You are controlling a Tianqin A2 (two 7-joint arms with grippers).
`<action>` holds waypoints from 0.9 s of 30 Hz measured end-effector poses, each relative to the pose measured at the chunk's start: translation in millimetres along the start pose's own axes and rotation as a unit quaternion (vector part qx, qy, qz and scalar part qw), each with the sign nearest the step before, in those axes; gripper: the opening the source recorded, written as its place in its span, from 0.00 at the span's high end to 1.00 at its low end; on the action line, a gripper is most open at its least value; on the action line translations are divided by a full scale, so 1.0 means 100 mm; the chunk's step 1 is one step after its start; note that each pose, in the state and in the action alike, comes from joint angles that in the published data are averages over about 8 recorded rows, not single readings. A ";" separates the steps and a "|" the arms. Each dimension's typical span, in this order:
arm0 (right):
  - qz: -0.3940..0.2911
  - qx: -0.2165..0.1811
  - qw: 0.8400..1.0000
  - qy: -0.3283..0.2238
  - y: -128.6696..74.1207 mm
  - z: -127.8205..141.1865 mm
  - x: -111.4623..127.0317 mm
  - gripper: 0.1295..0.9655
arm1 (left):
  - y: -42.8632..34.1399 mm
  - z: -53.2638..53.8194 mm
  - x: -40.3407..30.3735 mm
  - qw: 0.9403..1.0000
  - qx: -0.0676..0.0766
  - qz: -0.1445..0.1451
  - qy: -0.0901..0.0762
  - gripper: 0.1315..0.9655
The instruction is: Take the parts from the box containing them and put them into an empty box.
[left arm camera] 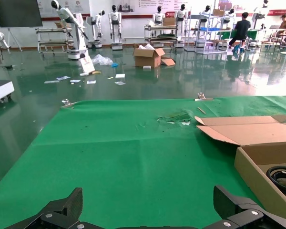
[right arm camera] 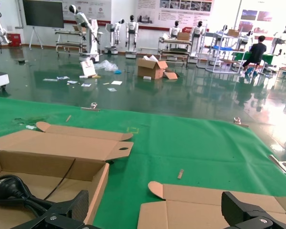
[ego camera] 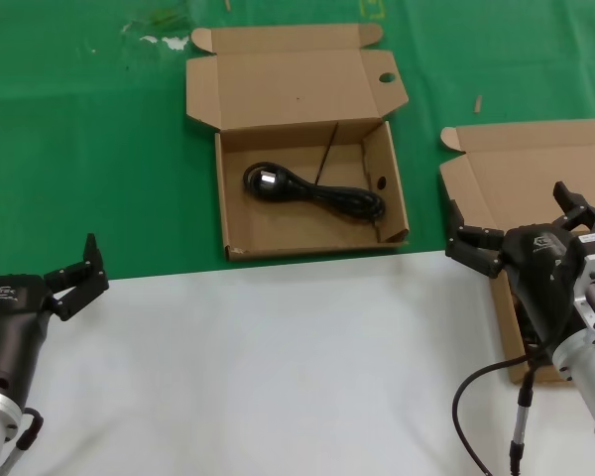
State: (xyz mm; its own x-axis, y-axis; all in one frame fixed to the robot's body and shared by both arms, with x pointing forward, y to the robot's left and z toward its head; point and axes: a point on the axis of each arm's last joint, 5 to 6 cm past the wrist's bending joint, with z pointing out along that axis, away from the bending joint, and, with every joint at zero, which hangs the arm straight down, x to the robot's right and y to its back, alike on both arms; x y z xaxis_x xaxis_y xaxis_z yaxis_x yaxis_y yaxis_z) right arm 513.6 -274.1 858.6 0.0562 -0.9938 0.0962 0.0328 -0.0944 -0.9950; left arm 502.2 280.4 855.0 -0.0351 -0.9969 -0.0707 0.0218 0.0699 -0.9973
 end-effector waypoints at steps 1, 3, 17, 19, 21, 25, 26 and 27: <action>0.000 0.000 1.000 0.000 0.00 0.00 0.00 0.00 | 0.000 0.00 0.000 1.000 0.000 0.000 0.000 0.00; 0.000 0.000 1.000 0.000 0.00 0.00 0.00 0.00 | 0.000 0.00 0.000 1.000 0.000 0.000 0.000 0.00; 0.000 0.000 1.000 0.000 0.00 0.00 0.00 0.00 | 0.000 0.00 0.000 1.000 0.000 0.000 0.000 0.00; 0.000 0.000 1.000 0.000 0.00 0.00 0.00 0.00 | 0.000 0.00 0.000 1.000 0.000 0.000 0.000 0.00; 0.000 0.000 1.000 0.000 0.00 0.00 0.00 0.00 | 0.000 0.00 0.000 1.000 0.000 0.000 0.000 0.00; 0.000 0.000 1.000 0.000 0.00 0.00 0.00 0.00 | 0.000 0.00 0.000 1.000 0.000 0.000 0.000 0.00; 0.000 0.000 1.000 0.000 0.00 0.00 0.00 0.00 | 0.000 0.00 0.000 1.000 0.000 0.000 0.000 0.00; 0.000 0.000 1.000 0.000 0.00 0.00 0.00 0.00 | 0.000 0.00 0.000 1.000 0.000 0.000 0.000 0.00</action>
State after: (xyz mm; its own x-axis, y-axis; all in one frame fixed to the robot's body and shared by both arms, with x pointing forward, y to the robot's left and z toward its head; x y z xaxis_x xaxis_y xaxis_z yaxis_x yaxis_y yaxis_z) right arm 513.6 -274.1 858.6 0.0562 -0.9938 0.0962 0.0328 -0.0944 -0.9950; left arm 502.2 280.4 855.0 -0.0351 -0.9969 -0.0707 0.0218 0.0699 -0.9973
